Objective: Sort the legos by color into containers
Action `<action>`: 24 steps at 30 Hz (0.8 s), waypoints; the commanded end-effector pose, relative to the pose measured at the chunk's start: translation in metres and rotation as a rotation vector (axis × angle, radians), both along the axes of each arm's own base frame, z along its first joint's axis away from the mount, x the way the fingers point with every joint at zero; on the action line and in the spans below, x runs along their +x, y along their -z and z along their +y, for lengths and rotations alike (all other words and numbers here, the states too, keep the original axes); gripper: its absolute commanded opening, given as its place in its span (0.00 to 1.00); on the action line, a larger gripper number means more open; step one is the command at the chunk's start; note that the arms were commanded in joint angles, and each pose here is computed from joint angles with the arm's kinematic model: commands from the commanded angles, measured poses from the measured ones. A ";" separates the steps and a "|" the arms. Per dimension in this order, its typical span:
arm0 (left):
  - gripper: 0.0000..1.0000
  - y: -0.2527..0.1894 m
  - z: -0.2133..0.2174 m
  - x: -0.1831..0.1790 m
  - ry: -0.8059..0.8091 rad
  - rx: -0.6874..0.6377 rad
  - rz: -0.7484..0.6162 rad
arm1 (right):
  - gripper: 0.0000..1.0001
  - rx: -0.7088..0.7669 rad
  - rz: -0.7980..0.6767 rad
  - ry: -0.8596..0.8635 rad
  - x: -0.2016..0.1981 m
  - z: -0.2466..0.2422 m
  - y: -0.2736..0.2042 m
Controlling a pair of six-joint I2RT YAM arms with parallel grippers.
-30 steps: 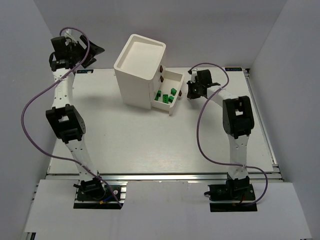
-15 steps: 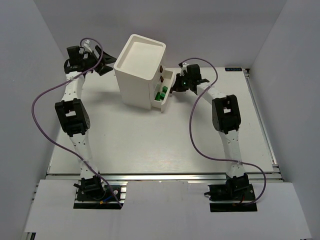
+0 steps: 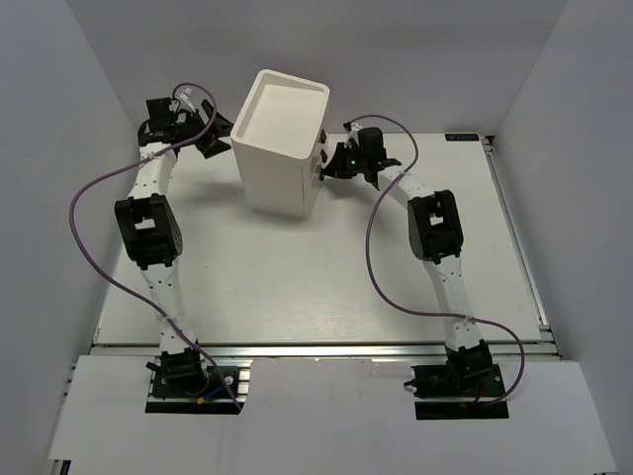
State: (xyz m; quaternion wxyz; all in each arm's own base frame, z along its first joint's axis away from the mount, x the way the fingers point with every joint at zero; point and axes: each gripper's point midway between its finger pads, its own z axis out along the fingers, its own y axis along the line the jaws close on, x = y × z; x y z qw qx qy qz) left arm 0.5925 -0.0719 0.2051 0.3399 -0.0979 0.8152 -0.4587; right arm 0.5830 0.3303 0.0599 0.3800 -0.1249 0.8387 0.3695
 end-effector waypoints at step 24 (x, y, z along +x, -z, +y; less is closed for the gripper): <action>0.98 -0.073 0.050 -0.129 -0.427 0.260 -0.066 | 0.89 -0.446 -0.283 0.084 -0.083 -0.145 -0.132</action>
